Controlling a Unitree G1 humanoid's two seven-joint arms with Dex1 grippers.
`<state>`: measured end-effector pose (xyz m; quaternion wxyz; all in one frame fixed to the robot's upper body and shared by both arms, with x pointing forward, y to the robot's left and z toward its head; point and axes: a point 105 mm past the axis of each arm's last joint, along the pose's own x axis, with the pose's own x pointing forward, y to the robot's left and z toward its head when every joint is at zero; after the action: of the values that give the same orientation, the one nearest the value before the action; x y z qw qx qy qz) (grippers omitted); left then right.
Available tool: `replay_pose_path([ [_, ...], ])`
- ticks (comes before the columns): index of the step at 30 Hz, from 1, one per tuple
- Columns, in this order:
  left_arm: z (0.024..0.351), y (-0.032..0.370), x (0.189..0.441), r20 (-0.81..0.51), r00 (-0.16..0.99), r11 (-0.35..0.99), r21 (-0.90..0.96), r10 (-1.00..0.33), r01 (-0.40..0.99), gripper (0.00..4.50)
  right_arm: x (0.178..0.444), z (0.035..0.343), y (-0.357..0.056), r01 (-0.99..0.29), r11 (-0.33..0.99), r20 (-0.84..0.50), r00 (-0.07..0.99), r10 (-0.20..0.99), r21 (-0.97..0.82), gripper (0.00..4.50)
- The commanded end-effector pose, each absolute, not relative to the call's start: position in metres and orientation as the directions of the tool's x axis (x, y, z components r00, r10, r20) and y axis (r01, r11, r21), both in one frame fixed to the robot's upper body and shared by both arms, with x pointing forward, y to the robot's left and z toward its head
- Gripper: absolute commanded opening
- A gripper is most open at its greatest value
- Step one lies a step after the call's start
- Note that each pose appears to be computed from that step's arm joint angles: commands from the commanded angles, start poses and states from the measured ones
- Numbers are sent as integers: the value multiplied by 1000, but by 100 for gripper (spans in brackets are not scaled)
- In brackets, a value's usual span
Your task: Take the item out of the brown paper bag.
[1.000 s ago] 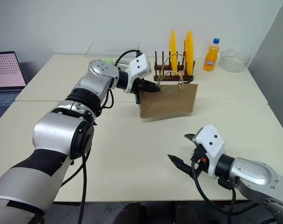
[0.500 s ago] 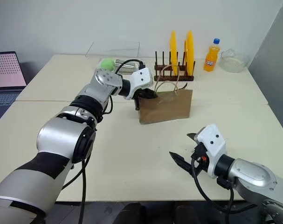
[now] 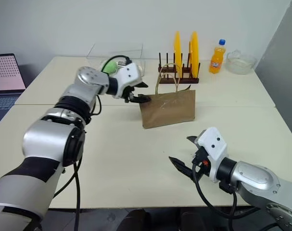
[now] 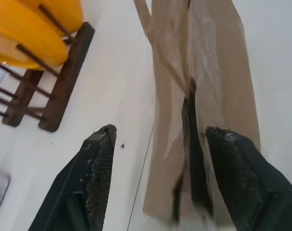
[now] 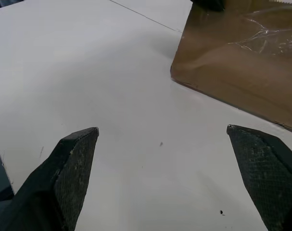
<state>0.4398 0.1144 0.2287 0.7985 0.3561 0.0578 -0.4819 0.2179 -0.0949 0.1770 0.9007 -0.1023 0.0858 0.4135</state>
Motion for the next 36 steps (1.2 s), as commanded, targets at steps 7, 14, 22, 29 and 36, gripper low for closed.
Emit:
replay_pose_path([
  [7, 255, 167, 404, -248, 473, 321, 472, -845, 821, 307, 245, 195, -111, -721, 658, -170, 692, 702, -218, 450],
  [14, 220, 164, 303, -156, 565, 488, 356, -810, 797, 307, 301, 219, -147, -617, 702, -122, 776, 619, -357, 450],
  [22, 205, 154, 250, -16, 764, 742, 224, -645, 632, 311, 384, 255, -168, -514, 666, -97, 824, 558, -541, 209],
  [29, 195, 144, 228, -40, 778, 757, 205, -627, 620, 311, 440, 282, -157, -457, 602, -94, 840, 535, -655, 4],
  [36, 189, 134, 223, -70, 724, 702, 198, -686, 684, 311, 468, 271, -135, -481, 517, -205, 840, 502, -708, 4],
])
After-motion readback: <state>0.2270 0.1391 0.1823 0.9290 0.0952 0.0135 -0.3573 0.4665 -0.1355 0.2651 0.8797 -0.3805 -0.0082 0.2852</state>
